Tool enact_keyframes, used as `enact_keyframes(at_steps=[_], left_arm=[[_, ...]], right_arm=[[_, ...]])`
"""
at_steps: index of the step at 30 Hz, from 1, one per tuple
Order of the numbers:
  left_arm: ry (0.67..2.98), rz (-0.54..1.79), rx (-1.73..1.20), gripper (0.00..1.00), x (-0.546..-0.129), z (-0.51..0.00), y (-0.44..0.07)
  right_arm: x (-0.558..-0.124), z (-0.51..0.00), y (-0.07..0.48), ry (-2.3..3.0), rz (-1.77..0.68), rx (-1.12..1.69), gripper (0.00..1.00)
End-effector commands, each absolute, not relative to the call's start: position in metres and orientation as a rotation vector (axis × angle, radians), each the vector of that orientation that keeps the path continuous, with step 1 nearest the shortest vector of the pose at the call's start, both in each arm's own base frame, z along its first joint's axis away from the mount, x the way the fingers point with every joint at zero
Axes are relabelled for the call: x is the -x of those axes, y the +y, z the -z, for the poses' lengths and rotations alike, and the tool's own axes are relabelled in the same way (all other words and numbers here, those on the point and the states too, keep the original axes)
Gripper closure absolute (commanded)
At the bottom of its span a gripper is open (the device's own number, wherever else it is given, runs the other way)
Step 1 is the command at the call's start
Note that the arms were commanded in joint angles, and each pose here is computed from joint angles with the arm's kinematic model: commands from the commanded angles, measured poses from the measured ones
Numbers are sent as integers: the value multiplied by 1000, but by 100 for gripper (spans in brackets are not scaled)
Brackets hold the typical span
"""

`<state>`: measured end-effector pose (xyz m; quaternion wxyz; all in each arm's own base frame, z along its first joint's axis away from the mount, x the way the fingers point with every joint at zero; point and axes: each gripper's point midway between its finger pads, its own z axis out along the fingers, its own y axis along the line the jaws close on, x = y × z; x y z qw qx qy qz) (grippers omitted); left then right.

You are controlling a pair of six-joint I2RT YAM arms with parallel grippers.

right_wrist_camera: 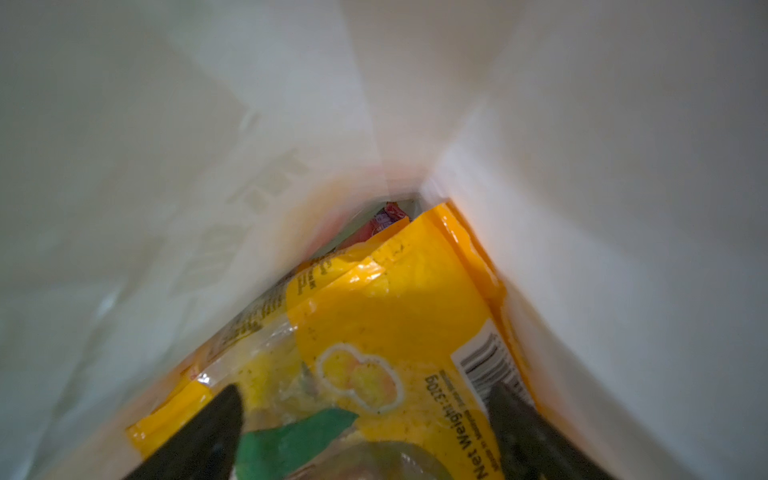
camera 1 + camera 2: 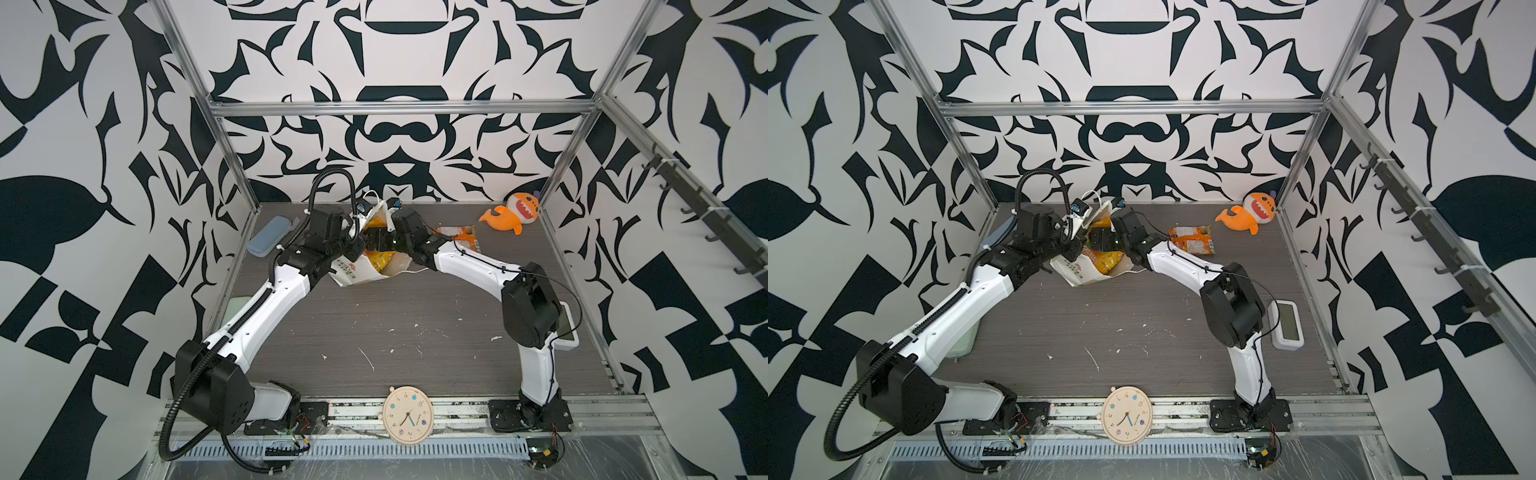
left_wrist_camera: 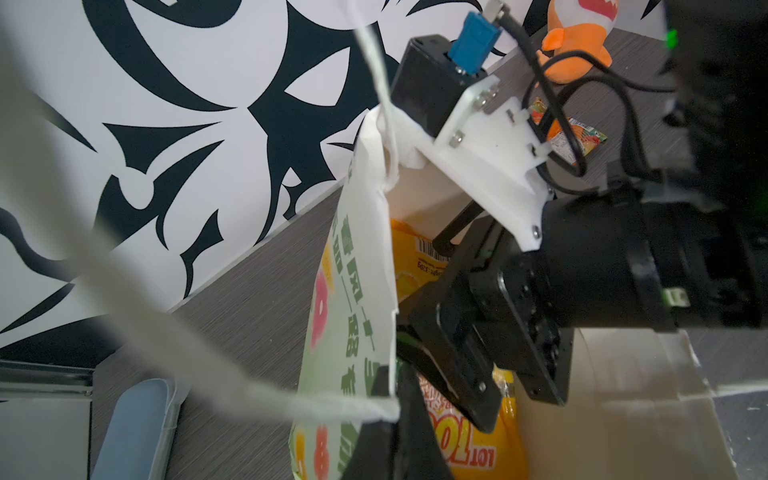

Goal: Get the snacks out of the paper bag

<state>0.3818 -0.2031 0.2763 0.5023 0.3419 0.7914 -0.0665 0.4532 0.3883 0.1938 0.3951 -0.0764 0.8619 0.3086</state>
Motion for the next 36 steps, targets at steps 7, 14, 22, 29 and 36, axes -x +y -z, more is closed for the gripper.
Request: enact_keyframes(at_steps=[7,14,22,29,36], left_arm=[[1838,245,-885,100,-373,-292,-220],[1843,249,-887,100,-373,-292,-221],[1849,234,-886,100,-371,-289,-218],[1848,238,-878,100,-372,-290,-218],[1850,235,-878,100,-374,-289,-219]], right_arm=[[-473,-250,401,2082,-890,-28,0],[-493,-196,398,2179,-732,-189,8],[-498,-169,388,2218,-615,-224,55],[-492,-162,389,2249,-624,-202,84],[-484,-184,392,2203,-733,-138,99]])
